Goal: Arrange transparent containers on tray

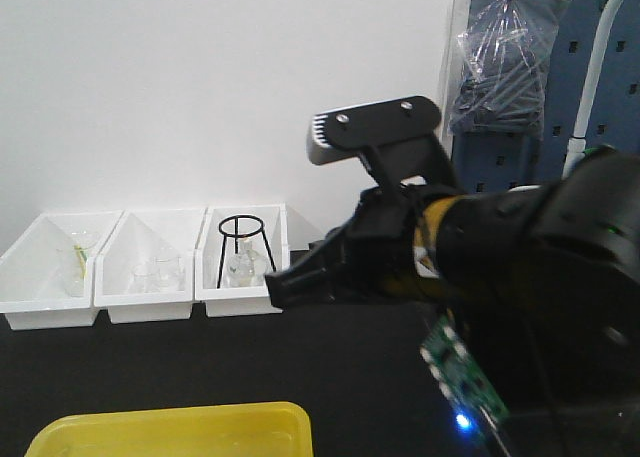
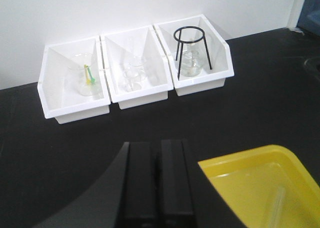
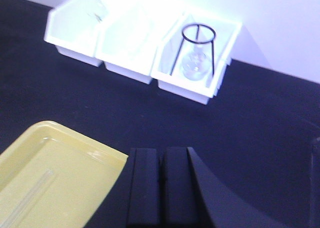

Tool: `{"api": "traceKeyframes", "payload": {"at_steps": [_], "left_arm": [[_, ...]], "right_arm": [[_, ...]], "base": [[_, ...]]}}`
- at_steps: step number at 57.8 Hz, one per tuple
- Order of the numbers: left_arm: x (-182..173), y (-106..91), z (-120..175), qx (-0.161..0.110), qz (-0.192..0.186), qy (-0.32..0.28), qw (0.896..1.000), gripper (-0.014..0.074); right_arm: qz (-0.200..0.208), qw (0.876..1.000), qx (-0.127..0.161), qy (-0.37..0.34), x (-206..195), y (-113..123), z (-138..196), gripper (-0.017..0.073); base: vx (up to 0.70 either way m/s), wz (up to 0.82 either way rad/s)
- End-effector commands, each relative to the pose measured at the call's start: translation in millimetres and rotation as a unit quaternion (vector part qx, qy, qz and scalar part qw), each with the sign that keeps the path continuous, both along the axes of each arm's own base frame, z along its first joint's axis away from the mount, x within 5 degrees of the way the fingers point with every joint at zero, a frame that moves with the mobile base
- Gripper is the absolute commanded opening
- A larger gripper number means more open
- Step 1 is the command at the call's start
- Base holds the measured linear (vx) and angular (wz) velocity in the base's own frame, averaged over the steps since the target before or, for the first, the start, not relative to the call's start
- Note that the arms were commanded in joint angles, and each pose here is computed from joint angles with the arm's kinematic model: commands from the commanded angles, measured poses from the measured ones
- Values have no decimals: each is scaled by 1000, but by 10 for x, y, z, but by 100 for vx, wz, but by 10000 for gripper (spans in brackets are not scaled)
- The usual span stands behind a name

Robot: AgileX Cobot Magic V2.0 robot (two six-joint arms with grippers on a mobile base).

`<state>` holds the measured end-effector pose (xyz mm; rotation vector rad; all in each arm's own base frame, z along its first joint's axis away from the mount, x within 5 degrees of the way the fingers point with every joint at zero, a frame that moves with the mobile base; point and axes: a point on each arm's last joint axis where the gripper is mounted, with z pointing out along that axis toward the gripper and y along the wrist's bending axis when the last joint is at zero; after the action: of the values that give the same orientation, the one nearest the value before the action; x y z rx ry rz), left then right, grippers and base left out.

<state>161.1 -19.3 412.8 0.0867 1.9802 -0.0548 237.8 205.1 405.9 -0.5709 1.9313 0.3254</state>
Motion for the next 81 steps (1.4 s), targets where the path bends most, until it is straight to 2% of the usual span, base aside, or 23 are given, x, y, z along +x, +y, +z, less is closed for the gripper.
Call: {"api": "traceKeyframes", "payload": {"at_steps": [1, 8, 14, 24, 40, 64, 72, 81], "left_arm": [[-240, 16, -32, -10, -12, -81, 997, -8], [-563, 62, -400, -14, -14, -90, 996, -8], [-838, 94, -632, -30, -17, -110, 993, -8], [-1043, 126, -831, -27, -20, -147, 989, -8], [-1036, 130, -931, -19, -18, -120, 992, -8], [-1051, 132, -927, -20, -18, -124, 992, -8], [-1122, 169, -1012, 14, -14, -147, 989, -8], [-1100, 178, -1653, 41, -12, -135, 990, -8]], "right_arm": [[46, 993, 54, -95, -259, -179, 174, -11], [90, 983, 81, -138, -564, -368, -39, -11], [115, 976, 96, -156, -754, -486, -220, -11], [125, 976, 89, -153, -807, -517, -370, -11], [127, 976, 86, -152, -790, -495, -389, -11], [127, 976, 86, -152, -790, -495, -389, -11], [127, 976, 86, -152, -790, -495, -389, -11], [128, 976, 87, -153, -791, -494, -386, -11]], "base": [[0, 0], [0, 0], [0, 0], [0, 0], [0, 0], [0, 0], [0, 0], [0, 0]]}}
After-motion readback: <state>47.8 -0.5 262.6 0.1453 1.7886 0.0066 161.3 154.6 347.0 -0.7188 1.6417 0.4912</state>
